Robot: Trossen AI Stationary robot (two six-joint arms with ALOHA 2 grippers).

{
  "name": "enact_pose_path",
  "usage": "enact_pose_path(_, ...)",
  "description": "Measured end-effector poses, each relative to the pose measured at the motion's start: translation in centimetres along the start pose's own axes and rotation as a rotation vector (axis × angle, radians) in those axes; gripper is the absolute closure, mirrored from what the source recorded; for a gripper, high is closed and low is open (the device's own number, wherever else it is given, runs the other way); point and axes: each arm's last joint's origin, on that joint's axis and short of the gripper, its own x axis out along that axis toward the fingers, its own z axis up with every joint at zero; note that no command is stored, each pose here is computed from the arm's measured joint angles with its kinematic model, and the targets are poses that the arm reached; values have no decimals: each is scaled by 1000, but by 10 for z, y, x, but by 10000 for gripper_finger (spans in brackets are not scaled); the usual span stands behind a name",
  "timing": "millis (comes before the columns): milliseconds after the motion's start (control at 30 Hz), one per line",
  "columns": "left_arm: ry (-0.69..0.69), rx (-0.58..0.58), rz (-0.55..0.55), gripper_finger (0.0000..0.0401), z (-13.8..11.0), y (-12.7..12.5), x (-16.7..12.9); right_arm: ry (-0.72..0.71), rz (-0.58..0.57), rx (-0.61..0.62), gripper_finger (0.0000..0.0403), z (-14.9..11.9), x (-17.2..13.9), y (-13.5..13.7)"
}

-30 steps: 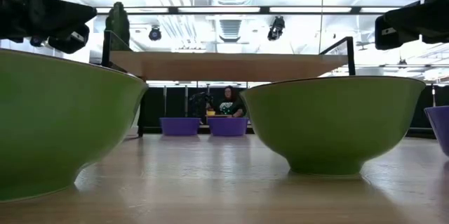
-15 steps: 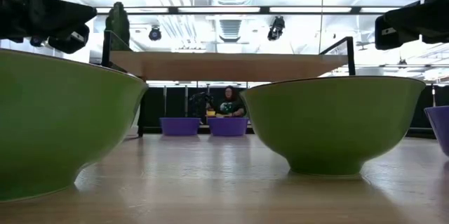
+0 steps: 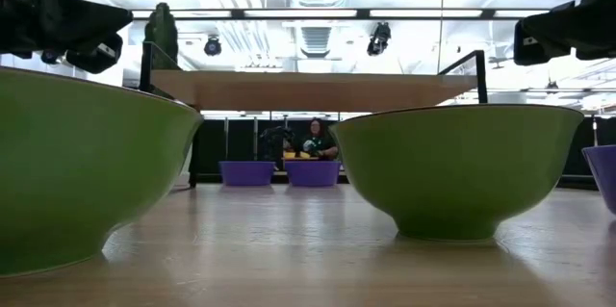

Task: Pick & Place Mini bowls
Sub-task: Put the top left blue bowl on the shelf

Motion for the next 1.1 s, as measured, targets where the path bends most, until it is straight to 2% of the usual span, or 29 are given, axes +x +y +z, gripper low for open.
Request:
enact_pose_path(200, 0, 0, 0, 401, 0, 0, 0, -1, 2, 153, 394, 0, 0, 0)
enact_pose_path(333, 0, 0, 0, 401, 0, 0, 0, -7, 4, 209, 394, 1, 0, 0)
enact_pose_path(433, 0, 0, 0, 401, 0, 0, 0, -6, 5, 344, 394, 1, 0, 0)
enact_pose_path(633, 0, 0, 0, 401, 0, 0, 0, -57, 6, 336, 394, 5, 0, -1)
enact_pose_path(900, 0, 0, 0, 401, 0, 0, 0, -177, 24, 465, 394, 17, -1, -2)
enact_pose_path(1100, 0, 0, 0, 401, 0, 0, 0, -242, 31, 463, 394, 23, -3, -3)
